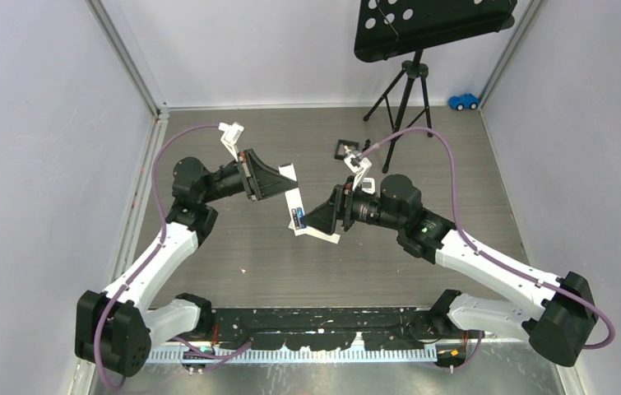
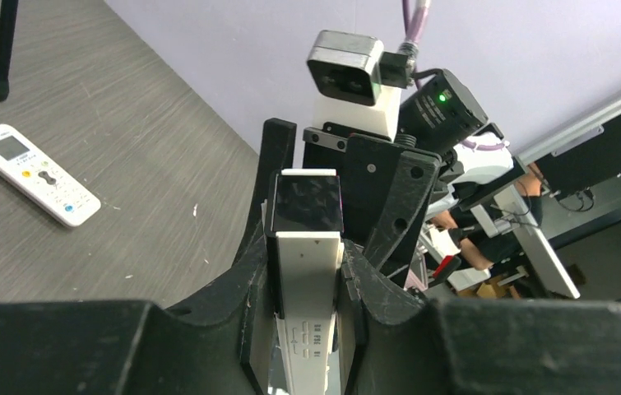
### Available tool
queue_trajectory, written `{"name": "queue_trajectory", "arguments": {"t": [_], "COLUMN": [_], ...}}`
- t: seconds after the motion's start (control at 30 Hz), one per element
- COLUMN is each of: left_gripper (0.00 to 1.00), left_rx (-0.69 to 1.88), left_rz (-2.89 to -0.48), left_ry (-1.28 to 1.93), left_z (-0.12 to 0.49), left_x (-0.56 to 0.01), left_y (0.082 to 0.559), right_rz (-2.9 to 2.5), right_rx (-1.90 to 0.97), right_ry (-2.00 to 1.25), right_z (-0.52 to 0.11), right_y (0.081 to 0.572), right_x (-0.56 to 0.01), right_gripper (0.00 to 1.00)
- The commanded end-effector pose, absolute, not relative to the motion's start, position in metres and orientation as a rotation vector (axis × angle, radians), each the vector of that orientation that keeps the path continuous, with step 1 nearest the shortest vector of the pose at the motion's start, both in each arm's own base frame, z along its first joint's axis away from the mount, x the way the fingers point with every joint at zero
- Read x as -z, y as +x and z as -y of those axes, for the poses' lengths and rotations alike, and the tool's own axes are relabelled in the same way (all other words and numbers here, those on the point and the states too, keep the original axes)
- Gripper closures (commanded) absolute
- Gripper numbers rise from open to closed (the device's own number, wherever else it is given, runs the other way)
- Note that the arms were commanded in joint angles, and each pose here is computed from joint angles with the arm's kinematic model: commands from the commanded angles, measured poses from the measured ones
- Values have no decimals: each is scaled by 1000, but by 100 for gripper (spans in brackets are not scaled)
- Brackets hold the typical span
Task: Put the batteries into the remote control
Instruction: Load the battery into the remote control.
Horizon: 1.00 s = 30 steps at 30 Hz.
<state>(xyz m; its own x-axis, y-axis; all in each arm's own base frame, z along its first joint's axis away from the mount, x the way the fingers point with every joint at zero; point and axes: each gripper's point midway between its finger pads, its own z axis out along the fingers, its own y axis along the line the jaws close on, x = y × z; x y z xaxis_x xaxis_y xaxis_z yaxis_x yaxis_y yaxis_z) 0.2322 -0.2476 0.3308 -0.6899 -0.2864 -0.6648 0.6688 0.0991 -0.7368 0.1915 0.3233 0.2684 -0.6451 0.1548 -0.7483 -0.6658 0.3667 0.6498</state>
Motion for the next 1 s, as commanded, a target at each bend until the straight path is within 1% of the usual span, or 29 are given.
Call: {"name": "queue_trajectory", "arguments": {"t": [0.0, 0.13, 0.3, 0.37, 0.47, 0.57, 0.7, 0.83, 0.97], "left_gripper": [100, 100, 100, 100, 100, 100, 100, 100, 100], "left_rx": [1635, 1634, 1639, 1640, 1641, 1640, 1596, 1498, 1392], "left_rz": [-1516, -1521, -1524, -1524, -1521, -1522, -1566, -1650, -1733], "left_ry": [533, 529, 525, 523, 525, 526, 485, 309, 128], "left_z": [243, 244, 244, 244, 244, 244, 243, 237, 226], "left_x": [-362, -361, -361, -362, -362, -362, -350, -327, -303], "left_y": [216, 217, 218, 218, 217, 217, 225, 250, 272], "right_rz": [-1807, -1793, -1816, -1829, -1858, -1897, -1884, -1805, -1817], "right_rx": [-1375, -1440, -1438, -1414, -1370, -1330, -1364, -1389, -1298], "right_ry": [-545, -593, -597, -577, -548, -522, -540, -547, -507], "right_z": [-331, -340, -345, -344, -343, -342, -342, -333, -317], "right_y": [190, 184, 188, 192, 200, 206, 200, 190, 194], "right_x": [-284, -286, -279, -276, -269, -261, -269, -286, -278], "right_gripper": [26, 26, 26, 30, 40, 42, 33, 23, 21]}}
